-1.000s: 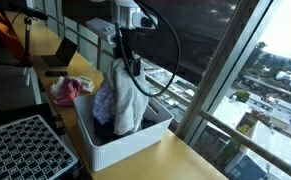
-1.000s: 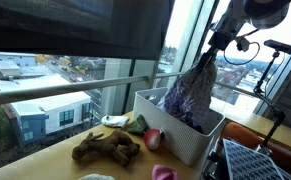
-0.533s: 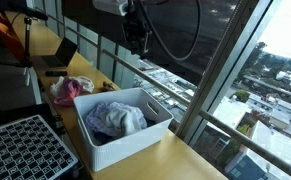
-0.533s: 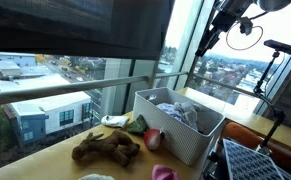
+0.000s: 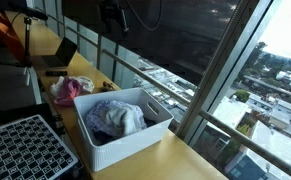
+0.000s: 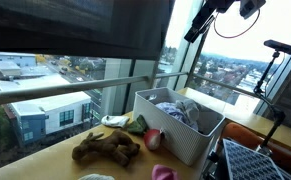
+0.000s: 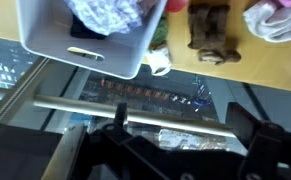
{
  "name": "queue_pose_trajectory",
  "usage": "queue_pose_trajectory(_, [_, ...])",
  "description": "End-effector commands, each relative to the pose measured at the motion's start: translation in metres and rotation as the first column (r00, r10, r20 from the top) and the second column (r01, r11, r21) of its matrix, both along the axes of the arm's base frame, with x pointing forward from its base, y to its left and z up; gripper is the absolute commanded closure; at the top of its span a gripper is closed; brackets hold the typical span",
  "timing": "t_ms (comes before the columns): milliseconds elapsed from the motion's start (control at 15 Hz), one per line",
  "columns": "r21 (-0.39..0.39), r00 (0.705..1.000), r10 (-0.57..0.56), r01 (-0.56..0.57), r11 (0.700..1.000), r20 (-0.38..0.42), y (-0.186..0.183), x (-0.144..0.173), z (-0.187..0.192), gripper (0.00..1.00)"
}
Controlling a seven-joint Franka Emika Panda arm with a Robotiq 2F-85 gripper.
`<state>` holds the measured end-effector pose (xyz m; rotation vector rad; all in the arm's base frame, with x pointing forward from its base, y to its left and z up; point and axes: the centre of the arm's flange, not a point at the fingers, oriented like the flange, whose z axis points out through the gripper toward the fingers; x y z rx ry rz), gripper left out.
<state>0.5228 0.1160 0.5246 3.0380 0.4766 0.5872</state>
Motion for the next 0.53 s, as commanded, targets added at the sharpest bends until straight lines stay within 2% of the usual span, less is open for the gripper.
queue_pose_trajectory(0, [0.005,0.994,0.075,-0.074,0.997,-0.074,0.078,-0.013,-0.070,0.00])
queue_pose_trajectory(267, [0.047,0.957,0.181,-0.174,0.984,-0.228,0.156,-0.046,-0.169,0.00])
queue_pose_trajectory(467, [0.112,0.915,0.291,-0.270,0.956,-0.278,0.204,-0.065,-0.223,0.00])
